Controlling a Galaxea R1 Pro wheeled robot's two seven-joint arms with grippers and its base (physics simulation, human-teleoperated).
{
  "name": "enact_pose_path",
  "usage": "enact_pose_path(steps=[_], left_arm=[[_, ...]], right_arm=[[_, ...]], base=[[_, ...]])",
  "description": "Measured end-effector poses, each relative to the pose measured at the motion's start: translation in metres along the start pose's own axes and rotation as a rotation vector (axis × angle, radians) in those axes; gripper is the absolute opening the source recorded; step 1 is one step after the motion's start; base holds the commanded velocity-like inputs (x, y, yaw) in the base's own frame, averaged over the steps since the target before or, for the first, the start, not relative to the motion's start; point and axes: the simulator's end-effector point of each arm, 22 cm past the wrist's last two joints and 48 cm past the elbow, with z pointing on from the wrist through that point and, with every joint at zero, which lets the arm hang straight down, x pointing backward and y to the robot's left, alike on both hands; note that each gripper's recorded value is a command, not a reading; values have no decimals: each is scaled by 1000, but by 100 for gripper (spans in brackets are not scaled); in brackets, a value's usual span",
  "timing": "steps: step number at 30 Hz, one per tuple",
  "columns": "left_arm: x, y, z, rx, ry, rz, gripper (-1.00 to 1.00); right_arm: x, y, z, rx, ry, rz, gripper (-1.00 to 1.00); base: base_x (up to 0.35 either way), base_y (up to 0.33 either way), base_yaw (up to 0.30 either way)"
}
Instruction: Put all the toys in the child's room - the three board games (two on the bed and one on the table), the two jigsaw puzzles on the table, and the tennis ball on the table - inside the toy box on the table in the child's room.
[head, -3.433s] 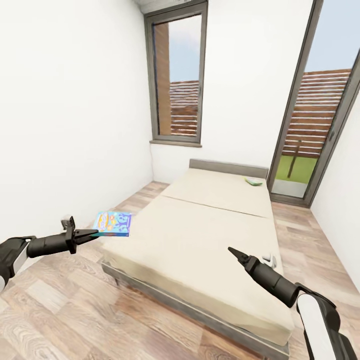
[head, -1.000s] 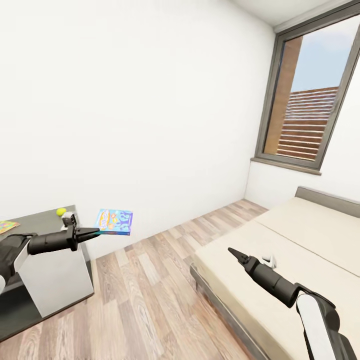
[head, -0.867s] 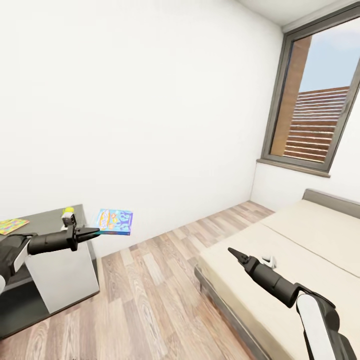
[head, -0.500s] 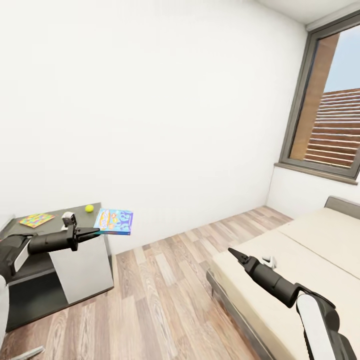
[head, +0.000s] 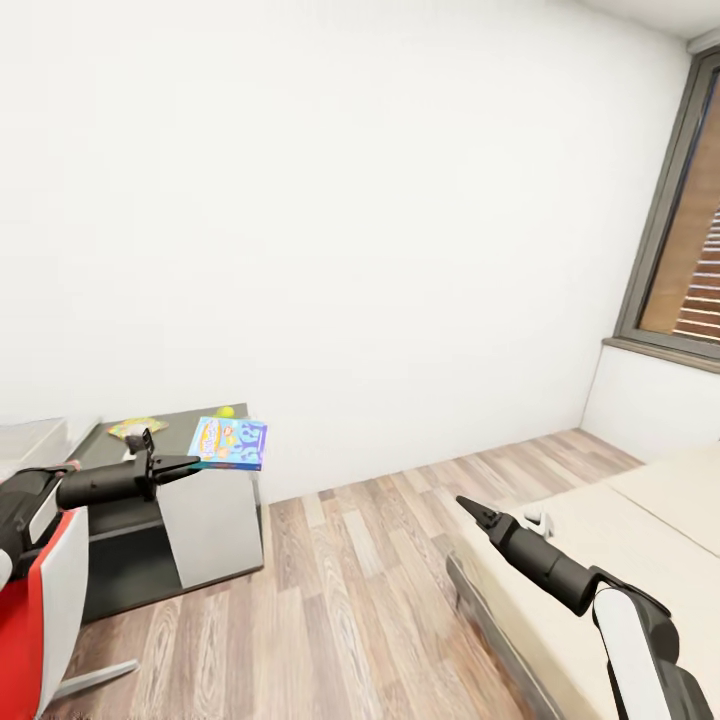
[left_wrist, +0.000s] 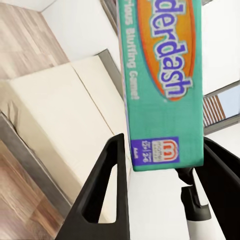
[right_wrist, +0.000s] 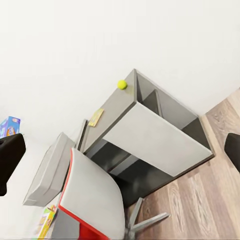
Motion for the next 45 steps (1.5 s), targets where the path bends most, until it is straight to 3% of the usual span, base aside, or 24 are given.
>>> enact_pose_path(steps=[37,45], left_arm=[[-9,-50,0,27,1,24,-100],[-9,-52,1,33,0,31,-100]], right_arm=[[-21,38,-15,-10,-14,-13,100],[-22,39,-15,-9,-16,-14,100]], base=[[0,0,269],[34,-28,52]])
